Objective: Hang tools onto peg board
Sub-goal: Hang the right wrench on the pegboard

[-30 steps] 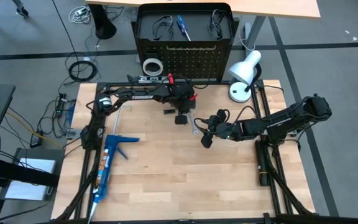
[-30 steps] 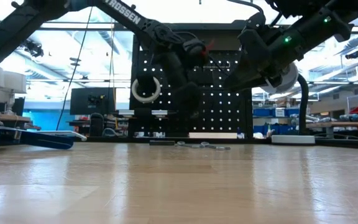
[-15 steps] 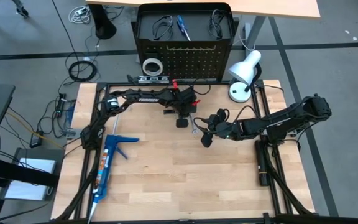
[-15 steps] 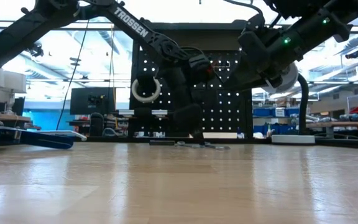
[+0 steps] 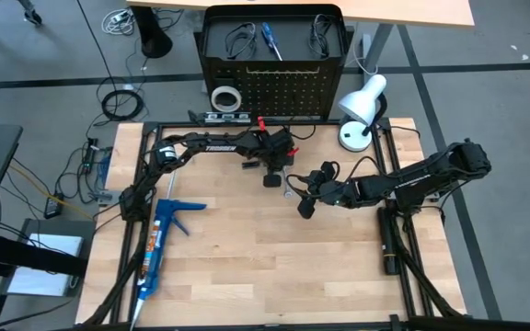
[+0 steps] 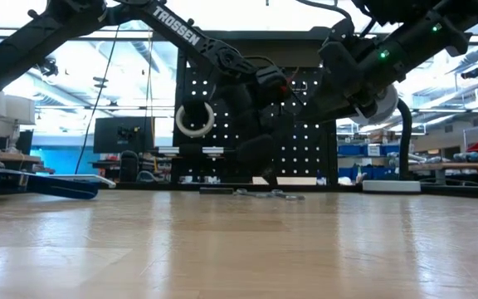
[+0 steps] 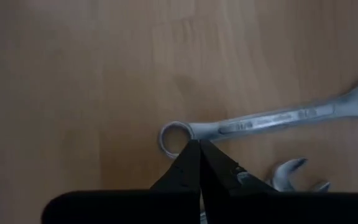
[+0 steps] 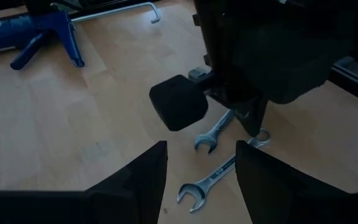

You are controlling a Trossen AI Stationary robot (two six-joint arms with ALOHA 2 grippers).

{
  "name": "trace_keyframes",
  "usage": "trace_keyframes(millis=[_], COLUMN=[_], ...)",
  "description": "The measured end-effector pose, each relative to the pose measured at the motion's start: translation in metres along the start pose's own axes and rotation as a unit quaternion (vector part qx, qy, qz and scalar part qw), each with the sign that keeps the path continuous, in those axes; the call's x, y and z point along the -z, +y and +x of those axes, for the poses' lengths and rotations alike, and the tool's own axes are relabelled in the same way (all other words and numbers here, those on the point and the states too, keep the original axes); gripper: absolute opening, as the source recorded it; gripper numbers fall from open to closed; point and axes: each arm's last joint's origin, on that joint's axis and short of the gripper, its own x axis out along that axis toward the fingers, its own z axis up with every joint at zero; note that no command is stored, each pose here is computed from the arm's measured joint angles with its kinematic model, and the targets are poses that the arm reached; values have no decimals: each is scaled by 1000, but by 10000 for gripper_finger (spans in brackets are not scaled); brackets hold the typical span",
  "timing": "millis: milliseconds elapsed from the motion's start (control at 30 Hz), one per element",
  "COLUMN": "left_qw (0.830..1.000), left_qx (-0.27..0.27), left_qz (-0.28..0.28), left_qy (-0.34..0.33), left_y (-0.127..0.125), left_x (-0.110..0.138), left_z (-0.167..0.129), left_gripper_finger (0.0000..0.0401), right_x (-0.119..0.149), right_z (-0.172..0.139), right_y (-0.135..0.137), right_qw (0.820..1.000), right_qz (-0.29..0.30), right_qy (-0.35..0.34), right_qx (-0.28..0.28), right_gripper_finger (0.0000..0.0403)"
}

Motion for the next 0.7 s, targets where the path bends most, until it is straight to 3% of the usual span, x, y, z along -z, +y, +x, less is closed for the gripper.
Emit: trace_keyframes(millis=[233, 700], left_qw=[999, 999], left_qx=[-41, -40], left_qz=[-1, -6], left_qy=[-29, -1], left_y=[5, 0], left_x=[-7, 0], left_z=[2, 20], left_gripper_finger=[0, 0], right_x=[0, 1], right_z=[0, -1], right_y=[0, 1], right_qw=[1000, 1000], right_qz=[0, -3], right_qy=[0, 2], right_qx=[0, -3], right_gripper_finger=[193, 193])
